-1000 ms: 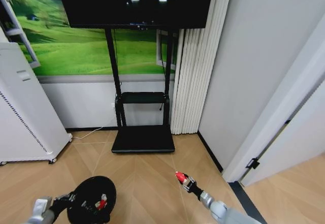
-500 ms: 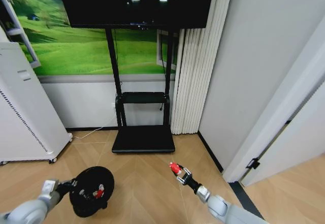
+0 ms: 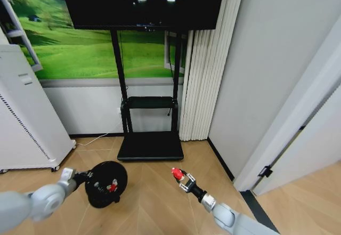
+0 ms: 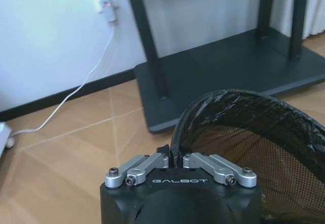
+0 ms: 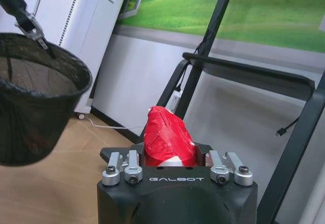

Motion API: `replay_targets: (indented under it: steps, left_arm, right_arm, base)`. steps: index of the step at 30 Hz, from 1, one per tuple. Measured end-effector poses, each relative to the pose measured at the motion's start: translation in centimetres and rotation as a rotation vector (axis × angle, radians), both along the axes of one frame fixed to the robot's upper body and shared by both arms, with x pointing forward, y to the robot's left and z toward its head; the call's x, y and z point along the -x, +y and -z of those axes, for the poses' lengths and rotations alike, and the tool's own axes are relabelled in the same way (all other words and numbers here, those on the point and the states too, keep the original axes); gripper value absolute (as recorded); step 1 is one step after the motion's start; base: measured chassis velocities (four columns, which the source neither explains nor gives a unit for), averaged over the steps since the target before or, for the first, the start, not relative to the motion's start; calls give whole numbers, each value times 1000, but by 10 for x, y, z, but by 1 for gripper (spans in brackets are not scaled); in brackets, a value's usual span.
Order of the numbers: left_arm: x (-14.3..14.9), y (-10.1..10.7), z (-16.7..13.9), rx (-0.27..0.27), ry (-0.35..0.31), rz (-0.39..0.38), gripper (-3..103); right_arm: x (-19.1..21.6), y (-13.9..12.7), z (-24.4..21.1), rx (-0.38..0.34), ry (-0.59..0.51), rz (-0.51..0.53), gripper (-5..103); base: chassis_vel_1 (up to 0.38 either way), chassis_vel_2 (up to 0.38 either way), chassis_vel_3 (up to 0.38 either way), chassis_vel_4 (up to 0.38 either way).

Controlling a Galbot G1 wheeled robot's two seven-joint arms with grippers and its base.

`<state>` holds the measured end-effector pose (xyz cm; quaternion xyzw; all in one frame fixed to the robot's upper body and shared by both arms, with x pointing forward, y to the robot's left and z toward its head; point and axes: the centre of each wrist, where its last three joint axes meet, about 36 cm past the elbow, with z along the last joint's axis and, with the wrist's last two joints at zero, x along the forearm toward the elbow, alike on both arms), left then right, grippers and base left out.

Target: Pick up the trash bin and place the garbage on the floor into it.

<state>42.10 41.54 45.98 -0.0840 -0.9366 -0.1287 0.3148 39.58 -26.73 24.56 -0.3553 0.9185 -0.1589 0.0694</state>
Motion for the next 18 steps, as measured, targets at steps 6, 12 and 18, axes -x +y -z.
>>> replay_targets:
  steps: [6, 12, 18]
  left_arm:
    - [-21, -30, -8, -7, 9, 71, 6]
    - [-38, -62, -14, -8, 10, 135, 6]
    - [-44, -89, -15, -1, 14, 173, 6]
  right_arm:
    - [-5, 6, -12, -26, -28, -4, 51]
    - [-2, 11, -26, -50, -48, -18, 51]
    - [-1, 18, -42, -67, -67, -37, 51]
  base:
    - [0, 0, 0, 0]
    - [0, 0, 0, 0]
    - [0, 0, 0, 0]
